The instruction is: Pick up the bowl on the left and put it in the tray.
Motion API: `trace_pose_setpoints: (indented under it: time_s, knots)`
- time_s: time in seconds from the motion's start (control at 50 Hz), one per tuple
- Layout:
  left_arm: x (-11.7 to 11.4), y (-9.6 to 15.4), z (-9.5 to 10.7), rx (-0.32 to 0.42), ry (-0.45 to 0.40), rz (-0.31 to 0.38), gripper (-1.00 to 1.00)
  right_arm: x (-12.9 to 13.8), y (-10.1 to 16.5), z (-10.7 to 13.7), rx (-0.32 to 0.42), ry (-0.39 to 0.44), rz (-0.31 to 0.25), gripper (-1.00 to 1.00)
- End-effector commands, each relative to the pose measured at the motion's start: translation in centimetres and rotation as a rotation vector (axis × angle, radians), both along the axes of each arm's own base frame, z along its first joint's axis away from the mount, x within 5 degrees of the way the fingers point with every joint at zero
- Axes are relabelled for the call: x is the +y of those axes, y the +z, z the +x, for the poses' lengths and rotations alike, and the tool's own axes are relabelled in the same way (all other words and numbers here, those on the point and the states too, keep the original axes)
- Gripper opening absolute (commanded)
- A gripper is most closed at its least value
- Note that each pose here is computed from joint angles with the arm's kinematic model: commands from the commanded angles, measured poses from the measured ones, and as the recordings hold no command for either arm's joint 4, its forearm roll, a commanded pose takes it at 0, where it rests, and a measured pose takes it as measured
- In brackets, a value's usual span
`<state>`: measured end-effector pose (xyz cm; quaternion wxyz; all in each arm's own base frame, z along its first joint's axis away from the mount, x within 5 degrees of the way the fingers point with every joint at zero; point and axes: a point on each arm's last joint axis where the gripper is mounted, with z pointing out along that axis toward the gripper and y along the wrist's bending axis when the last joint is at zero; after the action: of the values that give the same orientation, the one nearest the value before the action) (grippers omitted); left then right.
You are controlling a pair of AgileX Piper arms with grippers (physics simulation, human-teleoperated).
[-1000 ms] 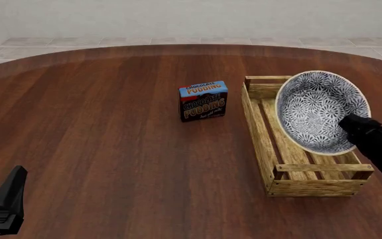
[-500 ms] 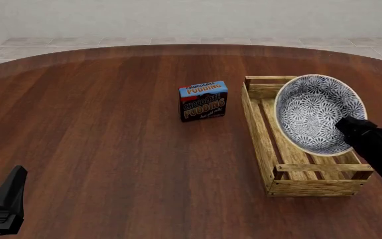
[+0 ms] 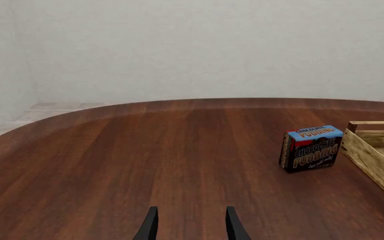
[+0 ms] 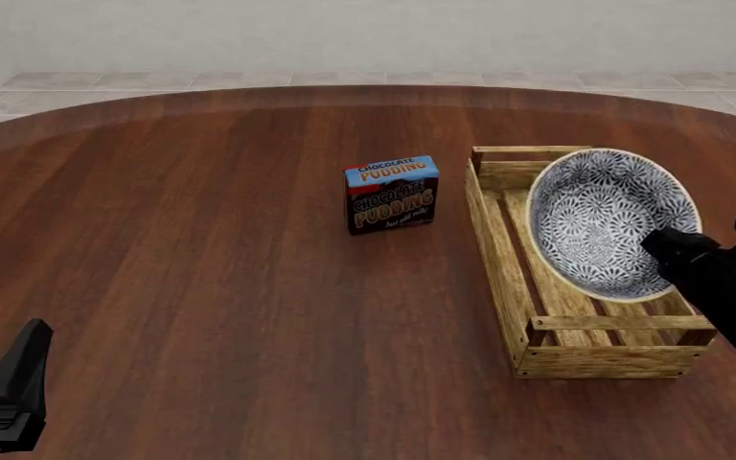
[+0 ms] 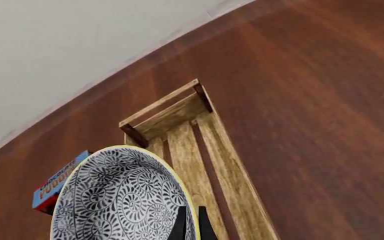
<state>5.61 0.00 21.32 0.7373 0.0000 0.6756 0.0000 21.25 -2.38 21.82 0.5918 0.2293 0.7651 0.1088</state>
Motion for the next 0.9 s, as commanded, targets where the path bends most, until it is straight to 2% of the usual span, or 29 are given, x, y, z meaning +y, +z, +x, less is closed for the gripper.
trace_pose_setpoints:
  time_s: [0.02, 0.9]
  knots:
    - [0.0, 0.0, 0.0, 0.000, 0.000, 0.000, 1.00, -0.2, -0.3, 0.4, -0.003, -0.012, 0.013, -1.00]
    - [0.0, 0.0, 0.0, 0.000, 0.000, 0.000, 1.00, -0.4, -1.7, 1.7, 0.028, -0.015, 0.021, -1.00]
